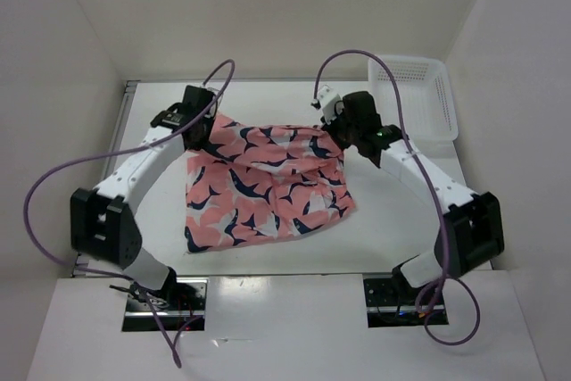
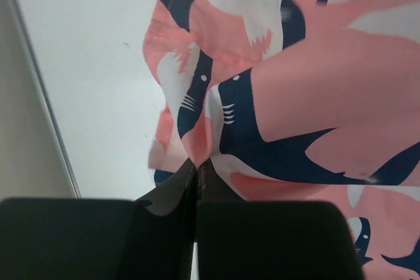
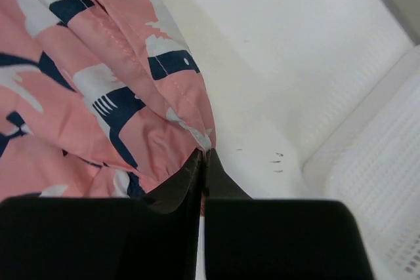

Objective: Fold and stack the shorts
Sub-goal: Fold the shorts

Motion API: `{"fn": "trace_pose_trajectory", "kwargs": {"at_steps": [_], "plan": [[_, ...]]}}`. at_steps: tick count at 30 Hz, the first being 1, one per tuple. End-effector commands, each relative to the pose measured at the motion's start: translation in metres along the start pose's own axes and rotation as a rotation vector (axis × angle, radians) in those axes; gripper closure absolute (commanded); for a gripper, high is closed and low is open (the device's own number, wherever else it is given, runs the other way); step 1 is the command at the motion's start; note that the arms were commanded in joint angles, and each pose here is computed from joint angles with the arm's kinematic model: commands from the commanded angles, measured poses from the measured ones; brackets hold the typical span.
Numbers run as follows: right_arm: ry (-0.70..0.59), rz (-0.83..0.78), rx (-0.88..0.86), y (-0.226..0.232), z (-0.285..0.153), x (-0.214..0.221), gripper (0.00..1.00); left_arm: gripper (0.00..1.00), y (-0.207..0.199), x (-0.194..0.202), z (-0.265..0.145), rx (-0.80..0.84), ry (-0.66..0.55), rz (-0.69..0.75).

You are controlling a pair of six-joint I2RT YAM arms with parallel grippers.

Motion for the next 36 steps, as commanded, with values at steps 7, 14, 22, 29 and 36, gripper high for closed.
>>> {"fn": "trace_pose_trajectory", "kwargs": {"at_steps": [7,14,22,29,36], "plan": [[-0.143,-0.245,-0.189,0.053,-0.074,0.006,1.00,1.00,-0.012,0.060,-0.075,0.158,-0.090,0.016],[-0.107,-0.427,-0.400,0.118,-0.086,0.030,1.00,1.00,-0.029,0.070,-0.085,0.281,-0.114,0.016],[0.012,-0.612,-0.499,0.134,-0.089,0.068,1.00,1.00,-0.034,0.102,-0.096,0.332,0.053,0.053],[0.098,-0.843,-0.481,0.121,-0.087,0.106,1.00,0.99,-0.019,0.158,-0.095,0.247,0.159,0.081],[0.115,-0.927,-0.507,0.126,-0.086,0.121,0.84,0.59,-0.026,0.187,-0.081,0.262,0.252,0.102]]}}
Point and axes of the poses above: each gripper's point midway between its finger pads, its own z axis out along the fingers, its own y axis along the line the jaws close on, x = y × z, the point moved 1 cm from there along -z, back along the fingers, and after that the axes turned 2 degrees about -z, right-handed, at the moved point
